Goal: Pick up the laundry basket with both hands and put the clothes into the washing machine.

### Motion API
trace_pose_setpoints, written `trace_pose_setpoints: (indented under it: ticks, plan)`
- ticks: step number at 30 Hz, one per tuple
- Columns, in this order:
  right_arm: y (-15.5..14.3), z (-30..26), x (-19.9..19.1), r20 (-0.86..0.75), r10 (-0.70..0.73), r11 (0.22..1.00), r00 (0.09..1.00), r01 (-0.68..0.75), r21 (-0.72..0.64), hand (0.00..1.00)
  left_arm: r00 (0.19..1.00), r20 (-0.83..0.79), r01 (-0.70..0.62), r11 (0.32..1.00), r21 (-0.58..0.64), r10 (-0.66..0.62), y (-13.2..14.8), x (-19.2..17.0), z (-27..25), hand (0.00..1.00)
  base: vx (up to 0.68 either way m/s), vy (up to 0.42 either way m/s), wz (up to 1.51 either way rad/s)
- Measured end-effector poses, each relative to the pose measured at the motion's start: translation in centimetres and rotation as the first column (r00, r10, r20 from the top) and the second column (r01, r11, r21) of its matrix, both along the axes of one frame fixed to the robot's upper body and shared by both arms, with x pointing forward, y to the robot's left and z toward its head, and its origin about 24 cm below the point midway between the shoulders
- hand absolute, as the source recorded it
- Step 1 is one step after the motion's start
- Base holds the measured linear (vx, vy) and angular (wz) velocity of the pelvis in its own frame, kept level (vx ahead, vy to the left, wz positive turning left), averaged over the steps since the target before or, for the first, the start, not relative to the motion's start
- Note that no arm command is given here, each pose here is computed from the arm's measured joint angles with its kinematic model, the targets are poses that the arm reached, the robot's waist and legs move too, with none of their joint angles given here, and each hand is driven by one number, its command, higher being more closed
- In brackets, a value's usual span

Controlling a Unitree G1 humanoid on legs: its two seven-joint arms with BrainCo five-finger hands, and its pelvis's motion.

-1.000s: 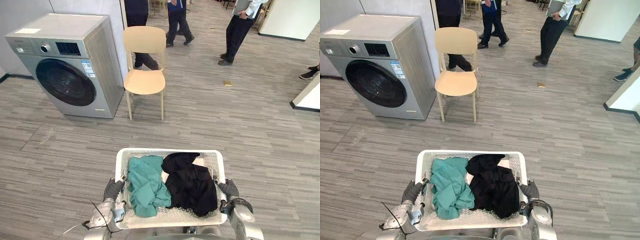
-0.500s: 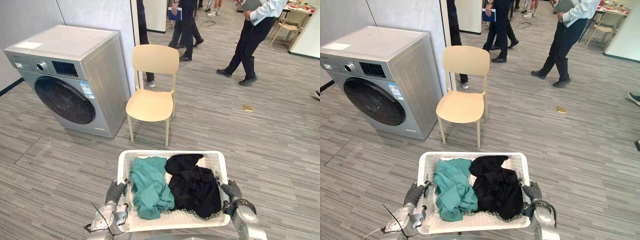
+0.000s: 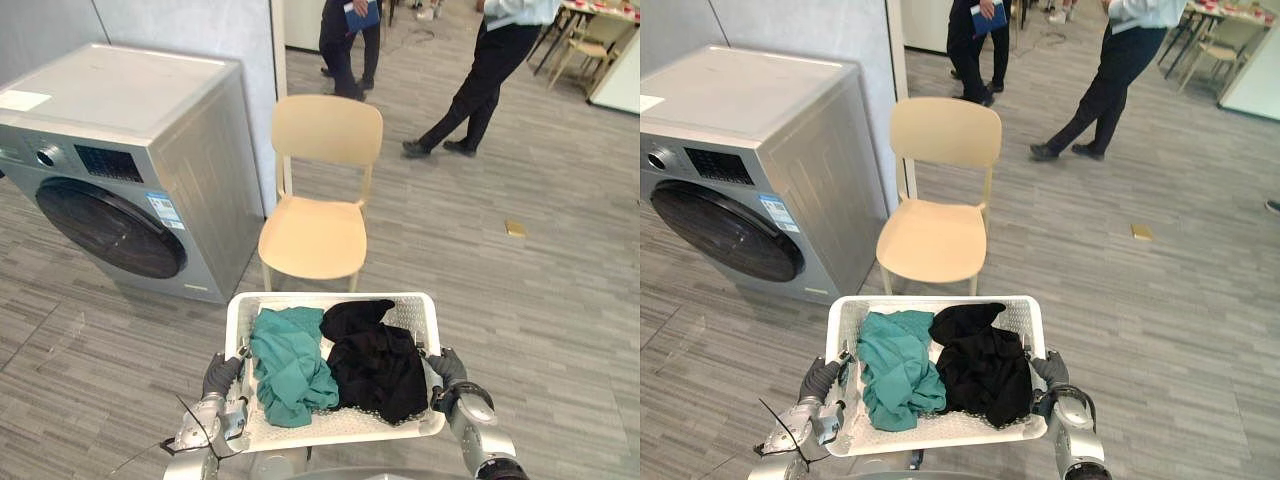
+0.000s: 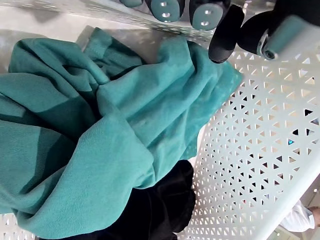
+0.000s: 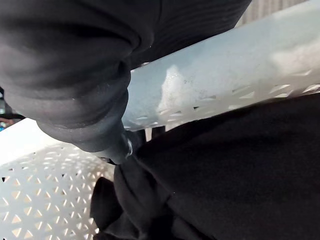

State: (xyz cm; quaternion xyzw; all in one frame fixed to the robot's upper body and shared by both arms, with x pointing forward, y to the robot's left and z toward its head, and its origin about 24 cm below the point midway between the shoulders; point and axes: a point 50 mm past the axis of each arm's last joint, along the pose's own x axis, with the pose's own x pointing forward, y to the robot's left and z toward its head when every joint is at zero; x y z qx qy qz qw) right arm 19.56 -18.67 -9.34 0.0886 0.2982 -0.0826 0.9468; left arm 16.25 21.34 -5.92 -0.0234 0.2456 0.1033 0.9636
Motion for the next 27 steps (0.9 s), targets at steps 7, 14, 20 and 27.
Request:
trace_pose_setpoints:
  ticks: [7, 14, 20, 27]
  plan:
    - [0.7, 0.7, -0.2, 0.037, 0.007, 1.0, 0.999, -0.007, 0.01, 1.0, 1.0, 0.015, 0.003, 1.0, 0.024, -0.003, 0.6, 0.0, 0.5, 1.0, 0.26, 0.068, -0.05]
    - [0.5, 1.6, -0.3, 0.07, 0.011, 1.0, 0.998, -0.01, -0.007, 1.0, 0.999, 0.032, -0.005, 1.0, 0.003, 0.004, 0.0, -0.3, 0.8, 1.0, 0.41, -0.162, 0.38]
    - [-0.3, 3.4, 1.8, 0.146, 0.052, 0.997, 0.988, -0.043, -0.061, 1.0, 0.996, 0.086, -0.019, 0.999, -0.029, 0.022, -0.7, 0.0, 1.4, 1.0, 0.38, -0.032, -0.1]
    - [-0.8, 5.9, 5.8, 0.227, 0.114, 0.989, 0.967, -0.089, -0.12, 1.0, 0.989, 0.136, -0.052, 0.995, -0.088, 0.064, -1.3, 1.2, 1.9, 1.0, 0.24, 0.317, -0.34]
